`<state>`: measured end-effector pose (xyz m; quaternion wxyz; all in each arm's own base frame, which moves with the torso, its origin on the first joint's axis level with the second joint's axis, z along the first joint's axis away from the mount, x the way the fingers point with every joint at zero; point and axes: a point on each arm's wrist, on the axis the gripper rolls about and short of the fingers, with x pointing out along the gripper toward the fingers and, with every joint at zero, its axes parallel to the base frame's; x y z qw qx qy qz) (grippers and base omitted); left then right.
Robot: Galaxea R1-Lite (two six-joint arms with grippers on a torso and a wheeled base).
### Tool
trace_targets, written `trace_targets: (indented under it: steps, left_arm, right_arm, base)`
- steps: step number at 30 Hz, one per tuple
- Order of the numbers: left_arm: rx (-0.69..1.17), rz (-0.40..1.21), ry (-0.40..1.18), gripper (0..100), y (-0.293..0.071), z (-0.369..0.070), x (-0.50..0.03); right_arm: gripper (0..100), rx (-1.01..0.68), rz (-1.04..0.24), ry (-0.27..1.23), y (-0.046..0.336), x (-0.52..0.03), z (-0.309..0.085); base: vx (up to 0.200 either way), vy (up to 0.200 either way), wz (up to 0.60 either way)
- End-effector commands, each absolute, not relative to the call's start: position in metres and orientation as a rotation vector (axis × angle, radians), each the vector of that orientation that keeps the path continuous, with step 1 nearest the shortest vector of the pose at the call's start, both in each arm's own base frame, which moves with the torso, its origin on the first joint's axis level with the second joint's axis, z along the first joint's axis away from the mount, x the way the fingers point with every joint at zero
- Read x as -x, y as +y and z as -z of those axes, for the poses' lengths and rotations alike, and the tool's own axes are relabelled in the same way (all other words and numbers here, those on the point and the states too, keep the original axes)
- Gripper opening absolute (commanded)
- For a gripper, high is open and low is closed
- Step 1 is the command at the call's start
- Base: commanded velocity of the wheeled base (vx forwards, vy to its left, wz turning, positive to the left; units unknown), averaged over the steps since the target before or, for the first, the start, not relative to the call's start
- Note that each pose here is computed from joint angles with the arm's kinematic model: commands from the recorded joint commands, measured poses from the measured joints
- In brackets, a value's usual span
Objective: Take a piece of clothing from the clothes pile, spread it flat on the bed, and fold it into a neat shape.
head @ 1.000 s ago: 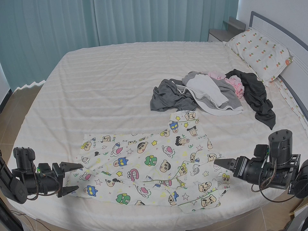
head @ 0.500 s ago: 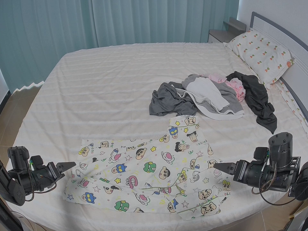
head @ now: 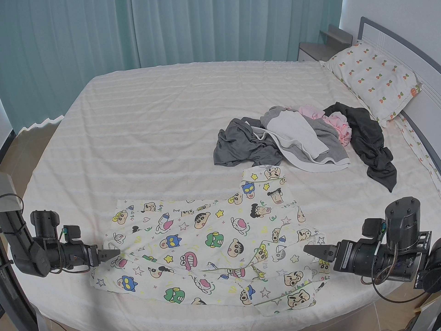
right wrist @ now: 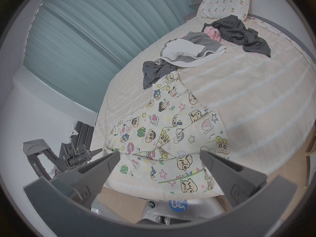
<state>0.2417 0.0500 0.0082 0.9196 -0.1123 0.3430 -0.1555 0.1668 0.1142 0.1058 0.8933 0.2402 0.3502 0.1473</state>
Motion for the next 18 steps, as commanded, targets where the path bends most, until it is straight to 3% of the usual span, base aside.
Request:
trace_targets:
  steps: [1, 18]
  left_arm:
    - [0.246, 0.349, 0.773, 100, 0.056, 0.01, -0.267]
    - [0.156, 0.457, 0.807, 100, 0.06, -0.003, -0.265]
  right_arm:
    - [100, -0.481, -0.318, 0.736, 0.114, -0.163, -0.104]
    - [100, -0.476, -0.329, 0.748, 0.115, -0.16, -0.102]
  base:
    - [0.0, 0.0, 0.0]
    - [0.0, 0.0, 0.0]
